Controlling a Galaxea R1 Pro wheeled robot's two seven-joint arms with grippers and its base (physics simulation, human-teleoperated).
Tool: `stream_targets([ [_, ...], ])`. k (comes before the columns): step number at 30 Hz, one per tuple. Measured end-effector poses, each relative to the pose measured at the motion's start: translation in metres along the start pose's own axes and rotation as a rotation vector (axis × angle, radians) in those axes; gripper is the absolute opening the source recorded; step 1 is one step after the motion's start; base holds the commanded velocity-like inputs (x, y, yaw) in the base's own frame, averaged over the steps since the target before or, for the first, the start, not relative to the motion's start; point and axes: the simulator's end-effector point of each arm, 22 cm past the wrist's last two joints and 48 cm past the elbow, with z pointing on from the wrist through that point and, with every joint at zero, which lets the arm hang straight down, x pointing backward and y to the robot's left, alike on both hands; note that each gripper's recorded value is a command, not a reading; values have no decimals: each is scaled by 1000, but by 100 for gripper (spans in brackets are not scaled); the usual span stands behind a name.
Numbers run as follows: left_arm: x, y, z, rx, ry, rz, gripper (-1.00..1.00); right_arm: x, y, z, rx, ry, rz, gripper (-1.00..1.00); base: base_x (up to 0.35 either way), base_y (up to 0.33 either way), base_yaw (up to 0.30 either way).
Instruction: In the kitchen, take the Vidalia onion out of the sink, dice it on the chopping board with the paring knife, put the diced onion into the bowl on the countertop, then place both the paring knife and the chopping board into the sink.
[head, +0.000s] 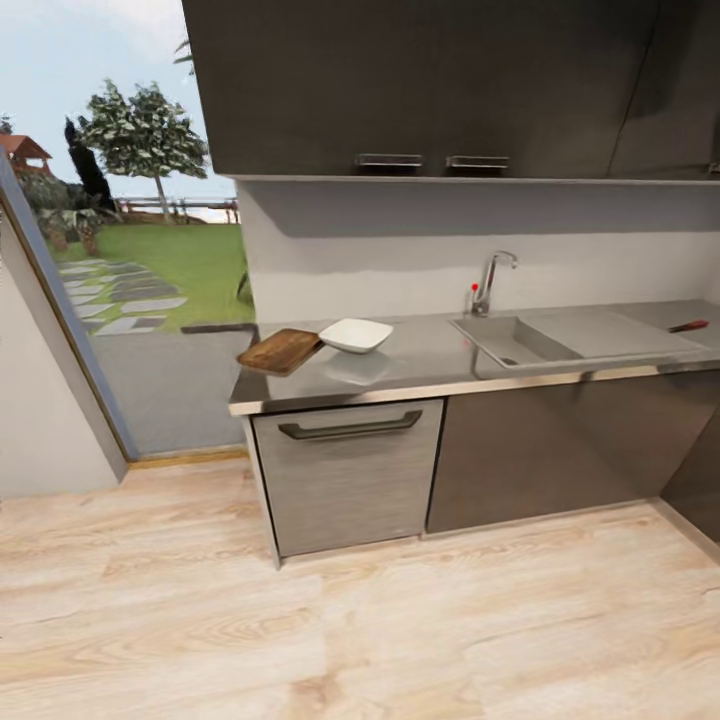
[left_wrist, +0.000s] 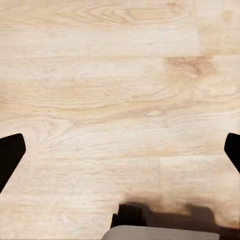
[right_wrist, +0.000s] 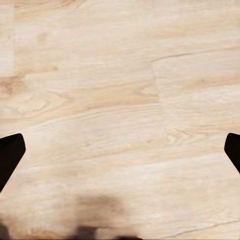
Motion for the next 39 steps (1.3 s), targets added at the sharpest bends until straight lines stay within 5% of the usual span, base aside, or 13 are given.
stream_targets([
  [39,0,1,0,-1,0,1,100,0,1,0,-1,0,0,100,83,274,0],
])
